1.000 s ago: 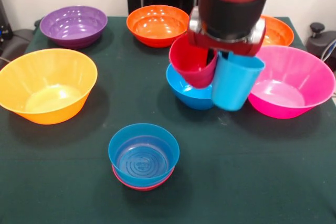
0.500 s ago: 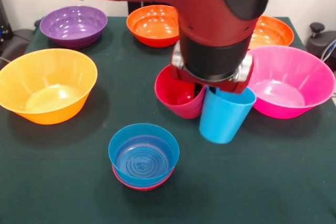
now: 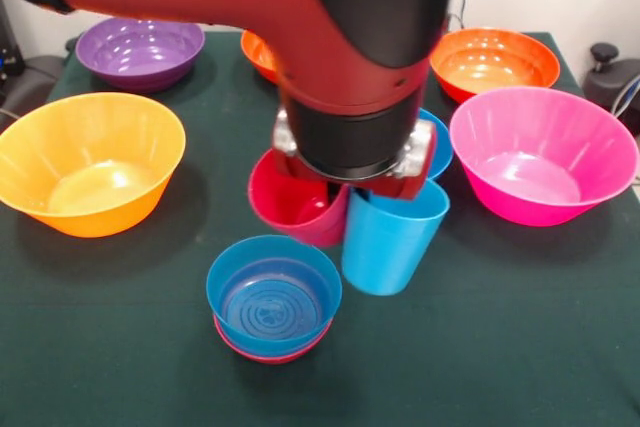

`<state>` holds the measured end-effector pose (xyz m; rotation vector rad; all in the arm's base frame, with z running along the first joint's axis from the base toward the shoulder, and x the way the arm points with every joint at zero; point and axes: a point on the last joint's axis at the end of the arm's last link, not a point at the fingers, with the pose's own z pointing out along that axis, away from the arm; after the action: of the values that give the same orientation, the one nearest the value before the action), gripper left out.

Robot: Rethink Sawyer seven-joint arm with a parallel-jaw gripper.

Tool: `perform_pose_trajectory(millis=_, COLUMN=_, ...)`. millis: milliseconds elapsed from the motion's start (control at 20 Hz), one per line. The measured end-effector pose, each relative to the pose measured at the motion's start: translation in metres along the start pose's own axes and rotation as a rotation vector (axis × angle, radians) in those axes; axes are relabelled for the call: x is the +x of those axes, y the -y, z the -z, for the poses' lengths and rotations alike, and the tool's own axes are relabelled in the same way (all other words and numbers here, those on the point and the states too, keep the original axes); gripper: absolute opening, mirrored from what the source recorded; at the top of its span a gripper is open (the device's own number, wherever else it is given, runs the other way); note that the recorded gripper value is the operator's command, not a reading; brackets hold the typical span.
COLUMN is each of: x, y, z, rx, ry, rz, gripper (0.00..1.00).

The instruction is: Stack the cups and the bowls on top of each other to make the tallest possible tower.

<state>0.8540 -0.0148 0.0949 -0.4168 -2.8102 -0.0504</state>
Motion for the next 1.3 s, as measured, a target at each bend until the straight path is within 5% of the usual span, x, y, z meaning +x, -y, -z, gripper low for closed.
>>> perform_pose_trajectory(millis=550, x=-0.028, y=0.038, z=0.007, rx=0.001, ry=0.032, rz=0.018, gripper=0.00)
perform_pose_trajectory(millis=1300, x=-0.038, y=0.040, z=-0.002, rx=-0.032, ry=0.035, rz=0.018, gripper=0.00)
